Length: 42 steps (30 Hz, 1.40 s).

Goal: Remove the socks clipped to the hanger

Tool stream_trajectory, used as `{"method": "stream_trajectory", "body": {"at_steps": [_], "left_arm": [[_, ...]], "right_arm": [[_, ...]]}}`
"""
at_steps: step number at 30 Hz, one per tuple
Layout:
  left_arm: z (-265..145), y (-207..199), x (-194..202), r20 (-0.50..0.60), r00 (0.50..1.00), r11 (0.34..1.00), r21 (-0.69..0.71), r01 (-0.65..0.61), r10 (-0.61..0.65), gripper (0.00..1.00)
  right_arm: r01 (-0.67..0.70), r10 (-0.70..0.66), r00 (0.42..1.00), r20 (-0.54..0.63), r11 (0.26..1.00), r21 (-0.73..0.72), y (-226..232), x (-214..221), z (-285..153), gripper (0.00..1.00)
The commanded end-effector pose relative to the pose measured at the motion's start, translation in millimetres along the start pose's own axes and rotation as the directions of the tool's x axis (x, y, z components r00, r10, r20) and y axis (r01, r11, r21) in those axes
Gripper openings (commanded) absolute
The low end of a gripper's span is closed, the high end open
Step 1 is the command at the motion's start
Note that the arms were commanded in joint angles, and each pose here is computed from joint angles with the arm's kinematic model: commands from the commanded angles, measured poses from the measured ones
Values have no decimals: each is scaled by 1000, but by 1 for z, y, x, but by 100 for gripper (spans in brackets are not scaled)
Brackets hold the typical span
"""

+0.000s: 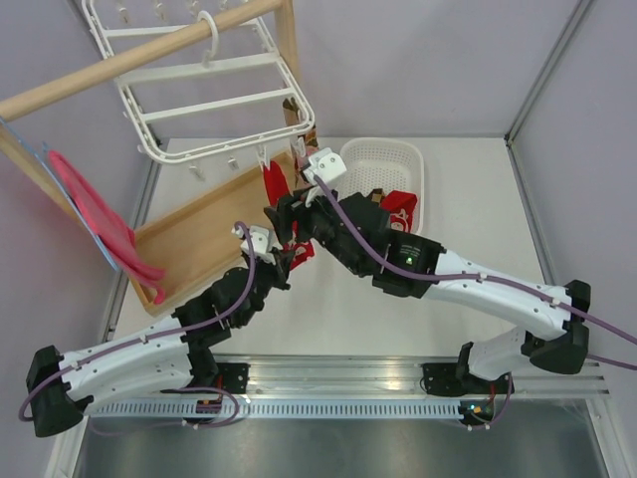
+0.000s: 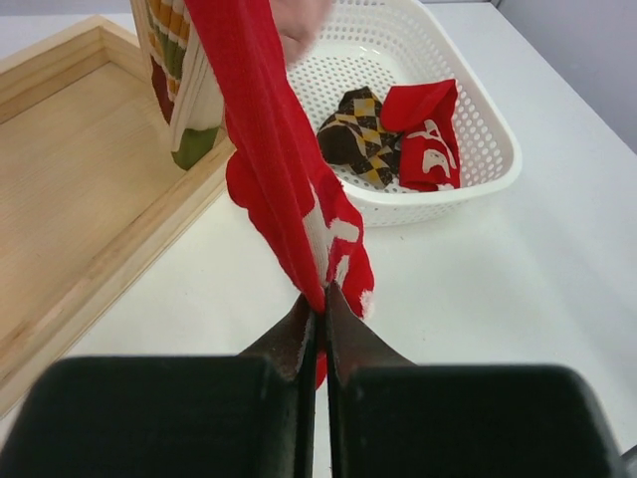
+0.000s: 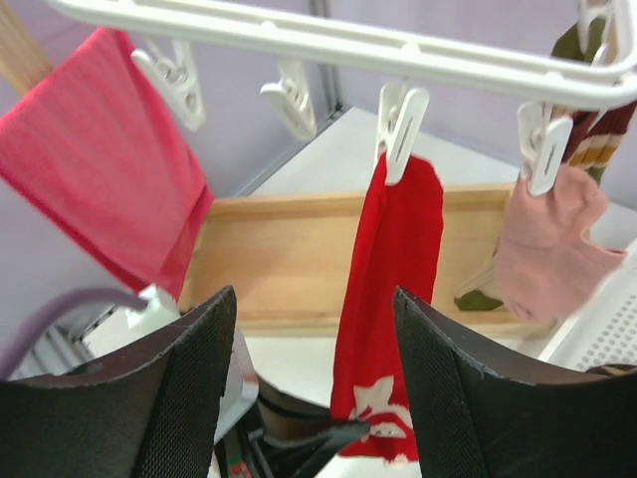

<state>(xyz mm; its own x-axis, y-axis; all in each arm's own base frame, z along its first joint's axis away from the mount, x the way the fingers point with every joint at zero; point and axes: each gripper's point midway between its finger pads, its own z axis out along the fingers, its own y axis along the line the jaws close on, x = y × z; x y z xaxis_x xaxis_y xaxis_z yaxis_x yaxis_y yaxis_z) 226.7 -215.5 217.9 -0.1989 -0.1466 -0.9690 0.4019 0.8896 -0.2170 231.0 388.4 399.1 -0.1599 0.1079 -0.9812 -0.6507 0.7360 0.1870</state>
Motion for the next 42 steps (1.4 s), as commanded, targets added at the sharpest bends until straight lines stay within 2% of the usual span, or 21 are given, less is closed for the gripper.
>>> {"method": "stream_trajectory", "body": {"at_steps": [1, 7, 12, 20, 31, 42], "left_arm": [[-7, -6, -15, -12, 999, 999, 10, 43, -43, 2], [-14, -8, -25, -6, 998, 998, 32, 60, -60, 2], [-17, -7, -25, -19, 999, 999, 34, 42, -42, 2], [-16, -8, -26, -26, 999, 999, 38, 29, -28, 2], [-20, -13, -31, -19, 1000, 997, 71, 24, -23, 2], [-26, -15, -37, -4, 1000, 994, 100, 31, -30, 2]], "right_arm": [[88, -95, 995, 26, 978, 189, -20, -19, 9, 69], [162, -169, 986, -3, 941, 298, -22, -17, 36, 63], [188, -195, 981, -9, 928, 323, -16, -19, 49, 61], [193, -207, 978, -5, 903, 383, -16, -23, 66, 59], [210, -218, 975, -35, 868, 450, -17, -7, 85, 53], [227, -244, 969, -42, 806, 547, -26, -6, 101, 49]]}}
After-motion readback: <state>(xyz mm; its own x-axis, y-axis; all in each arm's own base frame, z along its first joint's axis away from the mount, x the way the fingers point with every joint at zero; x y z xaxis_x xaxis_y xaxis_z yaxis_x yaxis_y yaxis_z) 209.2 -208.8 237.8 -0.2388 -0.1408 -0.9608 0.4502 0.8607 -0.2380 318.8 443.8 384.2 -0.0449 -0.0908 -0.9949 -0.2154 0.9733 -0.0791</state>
